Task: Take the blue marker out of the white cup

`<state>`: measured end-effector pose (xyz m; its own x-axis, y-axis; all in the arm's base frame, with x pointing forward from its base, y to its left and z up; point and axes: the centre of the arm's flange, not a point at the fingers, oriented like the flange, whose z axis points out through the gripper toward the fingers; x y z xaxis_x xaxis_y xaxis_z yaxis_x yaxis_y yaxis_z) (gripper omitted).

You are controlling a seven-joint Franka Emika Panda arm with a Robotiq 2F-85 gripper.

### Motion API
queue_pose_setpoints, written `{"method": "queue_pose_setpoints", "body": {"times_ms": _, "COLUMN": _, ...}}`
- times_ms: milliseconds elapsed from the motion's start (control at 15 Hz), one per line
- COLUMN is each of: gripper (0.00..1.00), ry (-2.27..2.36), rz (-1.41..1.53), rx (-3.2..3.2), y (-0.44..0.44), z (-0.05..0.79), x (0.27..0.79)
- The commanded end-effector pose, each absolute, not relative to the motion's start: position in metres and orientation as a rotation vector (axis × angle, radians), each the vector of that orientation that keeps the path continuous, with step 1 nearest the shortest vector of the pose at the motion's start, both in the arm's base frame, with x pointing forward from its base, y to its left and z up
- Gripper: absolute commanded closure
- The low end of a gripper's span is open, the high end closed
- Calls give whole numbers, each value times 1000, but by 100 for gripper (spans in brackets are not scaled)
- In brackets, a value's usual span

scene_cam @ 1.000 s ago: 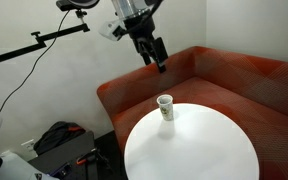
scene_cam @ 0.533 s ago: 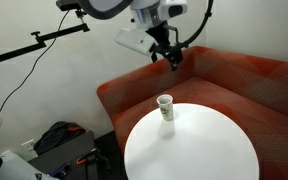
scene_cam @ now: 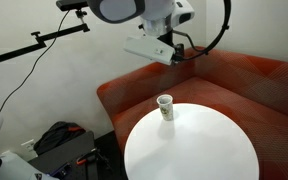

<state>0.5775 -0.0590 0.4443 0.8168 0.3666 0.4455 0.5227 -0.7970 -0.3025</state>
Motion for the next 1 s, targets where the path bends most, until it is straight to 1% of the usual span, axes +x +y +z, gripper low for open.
{"method": "queue_pose_setpoints", "body": {"times_ms": 0, "gripper": 0, "ry": -665, "rz": -514, "rx": -2584, "y": -59, "z": 444, "x": 577}}
{"method": "queue_pose_setpoints", "body": {"times_ms": 200, "gripper": 0, "ry": -668, "rz": -513, "rx": -2583, "y": -57, "z": 444, "x": 578}}
{"method": "queue_pose_setpoints", "body": {"times_ms": 533, "gripper": 0, "ry": -839, "rz": -629, "rx": -2261, "y": -54, "z": 429, "x": 580}}
{"method": "queue_pose_setpoints", "body": {"times_ms": 933, "gripper": 0, "ry": -1076, "rz": -651, "rx": -1926, "y": -55, "z": 409, "x": 577}}
